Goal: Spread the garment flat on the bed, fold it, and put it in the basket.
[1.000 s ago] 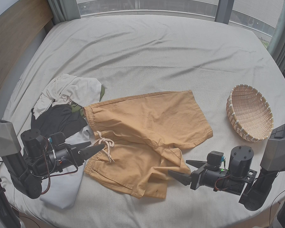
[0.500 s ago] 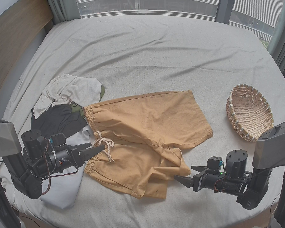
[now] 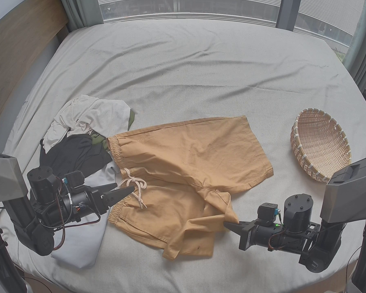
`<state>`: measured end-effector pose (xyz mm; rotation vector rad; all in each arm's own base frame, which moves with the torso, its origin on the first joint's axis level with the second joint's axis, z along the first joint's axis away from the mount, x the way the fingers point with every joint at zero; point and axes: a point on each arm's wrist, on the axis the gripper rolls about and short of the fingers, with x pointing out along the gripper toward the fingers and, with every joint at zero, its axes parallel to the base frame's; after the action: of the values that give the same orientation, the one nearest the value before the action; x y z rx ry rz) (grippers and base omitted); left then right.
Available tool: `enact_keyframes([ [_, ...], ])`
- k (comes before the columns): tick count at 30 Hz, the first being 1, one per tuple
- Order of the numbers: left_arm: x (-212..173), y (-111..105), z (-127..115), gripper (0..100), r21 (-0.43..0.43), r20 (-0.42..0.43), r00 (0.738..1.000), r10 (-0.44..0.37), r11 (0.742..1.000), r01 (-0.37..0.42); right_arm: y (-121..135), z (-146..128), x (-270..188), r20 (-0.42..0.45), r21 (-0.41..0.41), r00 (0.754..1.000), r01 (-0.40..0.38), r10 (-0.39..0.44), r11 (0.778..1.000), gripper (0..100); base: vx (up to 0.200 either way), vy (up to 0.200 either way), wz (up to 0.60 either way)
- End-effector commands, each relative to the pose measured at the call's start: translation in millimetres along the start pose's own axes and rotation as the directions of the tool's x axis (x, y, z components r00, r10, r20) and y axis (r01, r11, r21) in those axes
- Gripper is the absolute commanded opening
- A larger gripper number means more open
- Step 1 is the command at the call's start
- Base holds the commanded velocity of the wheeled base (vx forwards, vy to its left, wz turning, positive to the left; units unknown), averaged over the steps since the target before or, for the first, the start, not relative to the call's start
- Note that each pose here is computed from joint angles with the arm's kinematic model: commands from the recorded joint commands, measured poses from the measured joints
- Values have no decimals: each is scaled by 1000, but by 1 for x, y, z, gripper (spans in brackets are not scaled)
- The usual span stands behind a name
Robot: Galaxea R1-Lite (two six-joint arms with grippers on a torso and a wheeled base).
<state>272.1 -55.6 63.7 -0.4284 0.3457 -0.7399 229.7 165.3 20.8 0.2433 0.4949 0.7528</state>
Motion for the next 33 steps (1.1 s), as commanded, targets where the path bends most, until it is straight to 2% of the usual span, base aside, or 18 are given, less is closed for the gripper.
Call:
enact_keyframes([
  [1,0,0,-1,100,-1,-1,1000,-1,1000,1,10,25,11,108,37,992,-64,60,997,0,0,0,0],
  [6,0,0,-1,100,-2,-3,1000,-2,1000,2,6,27,29,105,74,987,-131,123,989,0,0,0,0],
  [21,0,0,-1,100,-2,-3,1000,0,1000,0,-8,31,70,123,73,985,-128,119,989,0,0,0,0],
  [22,0,0,-1,100,-1,-1,1000,-1,1000,1,-8,31,71,125,72,985,-131,121,989,100,0,0,0],
  [27,0,1,-1,100,-3,-3,1000,1,1000,-2,-8,32,70,141,70,983,-128,117,989,100,0,0,0],
  [33,1,0,-1,100,0,-3,1000,0,1000,0,-15,18,45,69,62,995,-69,65,996,100,0,0,0],
])
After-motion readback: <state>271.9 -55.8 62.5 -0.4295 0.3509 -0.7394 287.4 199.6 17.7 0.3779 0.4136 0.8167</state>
